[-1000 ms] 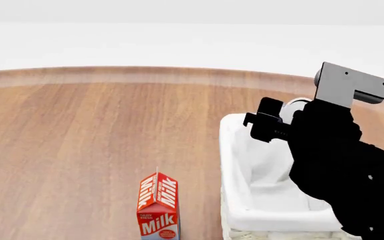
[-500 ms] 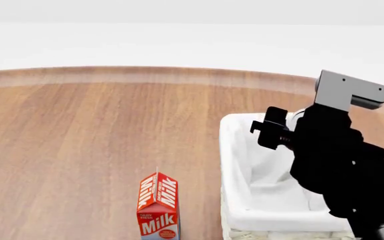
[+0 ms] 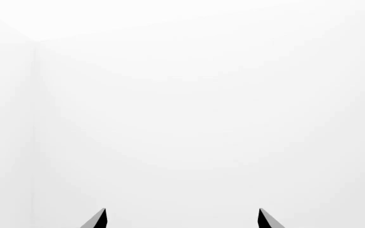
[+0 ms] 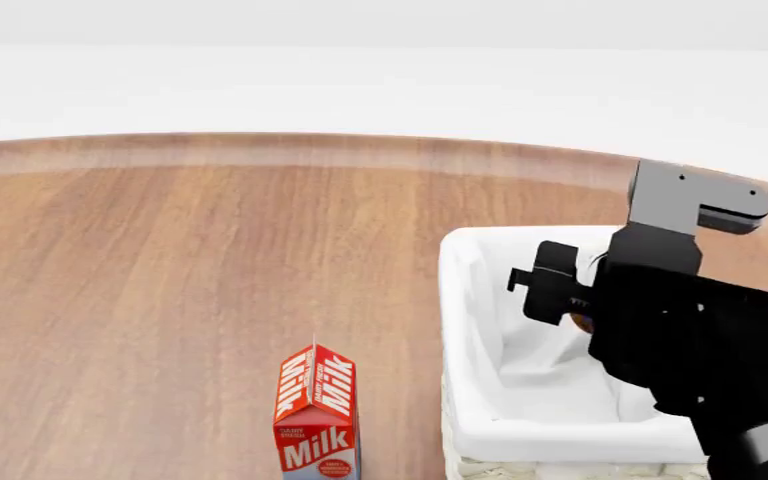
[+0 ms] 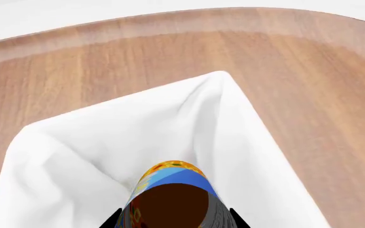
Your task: Pick up the alphabet soup and the tomato sauce, and put them in the basket.
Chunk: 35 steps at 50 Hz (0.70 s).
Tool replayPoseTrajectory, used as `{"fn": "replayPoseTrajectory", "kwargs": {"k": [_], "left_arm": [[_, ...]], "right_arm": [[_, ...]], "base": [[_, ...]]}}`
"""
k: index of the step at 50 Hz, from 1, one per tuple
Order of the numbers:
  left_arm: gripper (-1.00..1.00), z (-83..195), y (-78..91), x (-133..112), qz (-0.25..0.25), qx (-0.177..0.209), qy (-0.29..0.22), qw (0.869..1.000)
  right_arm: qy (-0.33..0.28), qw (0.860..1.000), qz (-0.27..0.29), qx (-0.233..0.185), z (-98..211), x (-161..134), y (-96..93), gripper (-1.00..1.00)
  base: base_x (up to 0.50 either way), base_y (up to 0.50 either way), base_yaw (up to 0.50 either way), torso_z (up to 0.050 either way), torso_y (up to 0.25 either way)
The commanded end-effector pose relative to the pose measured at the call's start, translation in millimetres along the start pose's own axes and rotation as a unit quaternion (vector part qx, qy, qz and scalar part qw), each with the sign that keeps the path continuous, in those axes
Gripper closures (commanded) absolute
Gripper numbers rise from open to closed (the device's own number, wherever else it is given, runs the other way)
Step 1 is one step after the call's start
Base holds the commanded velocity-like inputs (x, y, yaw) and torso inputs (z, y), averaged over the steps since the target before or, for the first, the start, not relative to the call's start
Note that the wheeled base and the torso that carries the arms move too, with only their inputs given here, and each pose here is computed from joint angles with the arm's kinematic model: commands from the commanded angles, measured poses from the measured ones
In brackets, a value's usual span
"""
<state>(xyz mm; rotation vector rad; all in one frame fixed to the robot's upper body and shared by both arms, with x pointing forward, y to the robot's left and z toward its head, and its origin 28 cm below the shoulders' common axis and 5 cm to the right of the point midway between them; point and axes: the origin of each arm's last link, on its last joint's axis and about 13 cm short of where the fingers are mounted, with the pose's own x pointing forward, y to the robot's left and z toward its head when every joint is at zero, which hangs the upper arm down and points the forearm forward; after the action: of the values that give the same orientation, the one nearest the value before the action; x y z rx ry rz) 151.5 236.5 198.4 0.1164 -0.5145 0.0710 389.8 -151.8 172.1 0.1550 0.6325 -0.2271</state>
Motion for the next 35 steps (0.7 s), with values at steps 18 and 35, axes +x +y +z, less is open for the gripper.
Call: {"fn": "replayPoseTrajectory", "kwargs": {"k": [18, 35], "left_arm": [[-1.00, 1, 0.2, 1, -0.002, 0.001, -0.001, 1.000], [-1.00, 0, 0.3, 0, 0.000, 0.000, 0.001, 1.000]], "right_arm": [[0.039, 0.998, -0.017, -0.056, -4, 2, -4.0, 1.00], [0.039, 0.997, -0.008, -0.067, -10, 4, -0.4, 1.00]], "base": [[0.00, 0.00, 0.00, 0.001, 0.001], [0.00, 0.00, 0.00, 0.000, 0.001]]}}
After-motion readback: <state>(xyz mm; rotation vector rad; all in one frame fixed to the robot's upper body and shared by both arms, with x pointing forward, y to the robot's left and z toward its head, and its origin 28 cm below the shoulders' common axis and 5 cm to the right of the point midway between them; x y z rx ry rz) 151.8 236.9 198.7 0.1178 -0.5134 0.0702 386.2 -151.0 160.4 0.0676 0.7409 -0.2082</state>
